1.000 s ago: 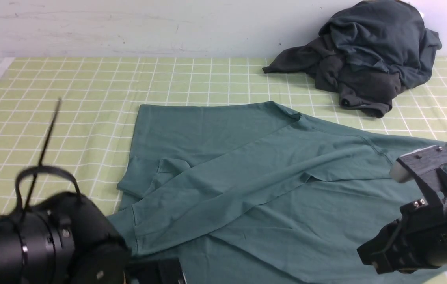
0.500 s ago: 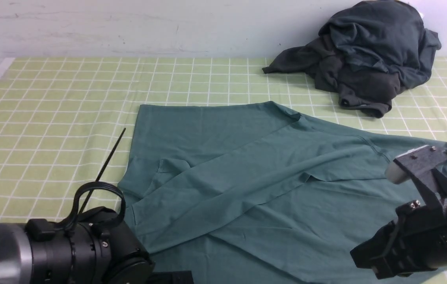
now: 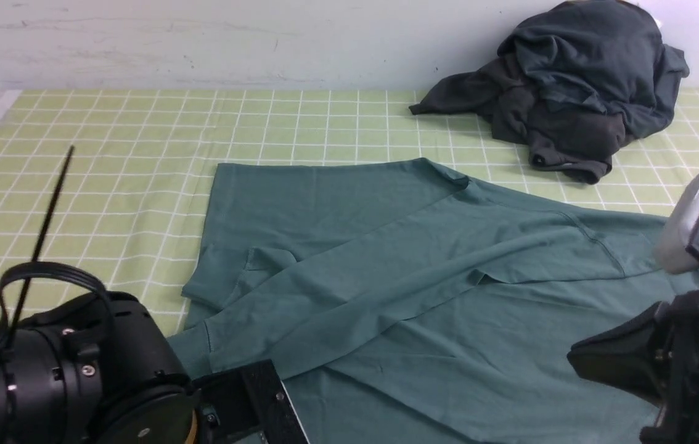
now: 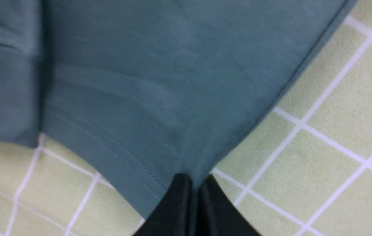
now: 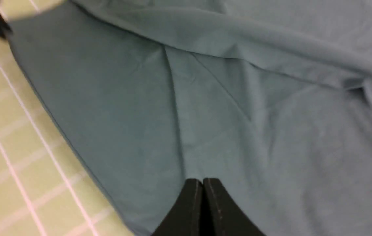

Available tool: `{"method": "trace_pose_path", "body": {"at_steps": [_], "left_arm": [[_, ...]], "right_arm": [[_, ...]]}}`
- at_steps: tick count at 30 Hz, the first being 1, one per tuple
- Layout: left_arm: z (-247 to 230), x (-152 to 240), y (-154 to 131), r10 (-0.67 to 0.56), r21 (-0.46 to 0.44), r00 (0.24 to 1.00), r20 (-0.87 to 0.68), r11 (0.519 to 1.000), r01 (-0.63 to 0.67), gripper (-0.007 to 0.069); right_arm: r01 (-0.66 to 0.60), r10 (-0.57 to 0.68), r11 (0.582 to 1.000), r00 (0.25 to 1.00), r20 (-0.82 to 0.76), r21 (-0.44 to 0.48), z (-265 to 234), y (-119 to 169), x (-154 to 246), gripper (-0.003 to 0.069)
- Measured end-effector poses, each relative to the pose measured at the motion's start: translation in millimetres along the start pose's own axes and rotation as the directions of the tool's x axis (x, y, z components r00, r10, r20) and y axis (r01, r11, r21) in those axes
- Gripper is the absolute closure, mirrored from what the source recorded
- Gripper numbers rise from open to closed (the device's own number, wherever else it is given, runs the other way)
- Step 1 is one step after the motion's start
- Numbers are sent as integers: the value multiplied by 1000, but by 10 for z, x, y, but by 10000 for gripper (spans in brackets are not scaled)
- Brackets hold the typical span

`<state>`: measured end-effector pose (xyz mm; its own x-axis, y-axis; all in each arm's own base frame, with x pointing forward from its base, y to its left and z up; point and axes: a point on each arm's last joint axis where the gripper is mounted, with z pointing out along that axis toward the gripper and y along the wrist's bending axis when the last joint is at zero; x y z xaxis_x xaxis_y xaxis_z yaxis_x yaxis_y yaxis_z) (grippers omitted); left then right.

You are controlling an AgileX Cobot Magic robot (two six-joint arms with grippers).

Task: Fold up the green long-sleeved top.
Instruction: Use both arms simultaneously to clamp the lower edge of the clothing fabric

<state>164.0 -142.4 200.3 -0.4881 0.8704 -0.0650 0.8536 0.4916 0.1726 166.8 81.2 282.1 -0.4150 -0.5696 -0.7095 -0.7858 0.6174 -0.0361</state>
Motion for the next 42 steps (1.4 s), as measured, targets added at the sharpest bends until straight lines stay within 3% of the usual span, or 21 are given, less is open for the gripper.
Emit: {"method": "trace_pose_path", "body": {"at_steps": [5, 7, 10, 12, 16, 22, 27, 36, 42], "left_arm": [[-100, 14, 9, -72, -10, 996, 60, 997, 73, 626], [-111, -7, 5, -95, -2, 991, 90, 995, 96, 626], [-112, -21, -6, -112, 13, 988, 104, 994, 111, 626], [-112, -25, -15, -123, 24, 987, 107, 992, 121, 626], [-113, -26, -20, -129, 31, 986, 108, 992, 126, 626], [-113, -27, -24, -133, 35, 985, 108, 991, 130, 626], [-113, -27, -24, -151, 38, 983, 107, 988, 148, 626], [-113, -27, -24, -181, 41, 978, 106, 983, 177, 626], [-113, -27, -24, -184, 41, 977, 106, 983, 181, 626]], "right_arm": [[176, -169, 984, 976, -138, 36, -14, -50, 130, 601], [324, -297, 946, 899, -322, 30, 27, -157, 273, 526], [412, -368, 911, 805, -466, -8, 127, -264, 434, 435], [483, -434, 872, 694, -575, -75, 281, -364, 619, 365], [604, -532, 786, 555, -640, -129, 503, -512, 787, 322], [701, -609, 690, 430, -666, -179, 770, -683, 878, 346], [678, -631, 678, 338, -698, -285, 929, -741, 1033, 403], [673, -615, 691, 354, -705, -265, 946, -747, 1034, 512], [683, -585, 705, 407, -701, -192, 868, -733, 957, 581]]}}
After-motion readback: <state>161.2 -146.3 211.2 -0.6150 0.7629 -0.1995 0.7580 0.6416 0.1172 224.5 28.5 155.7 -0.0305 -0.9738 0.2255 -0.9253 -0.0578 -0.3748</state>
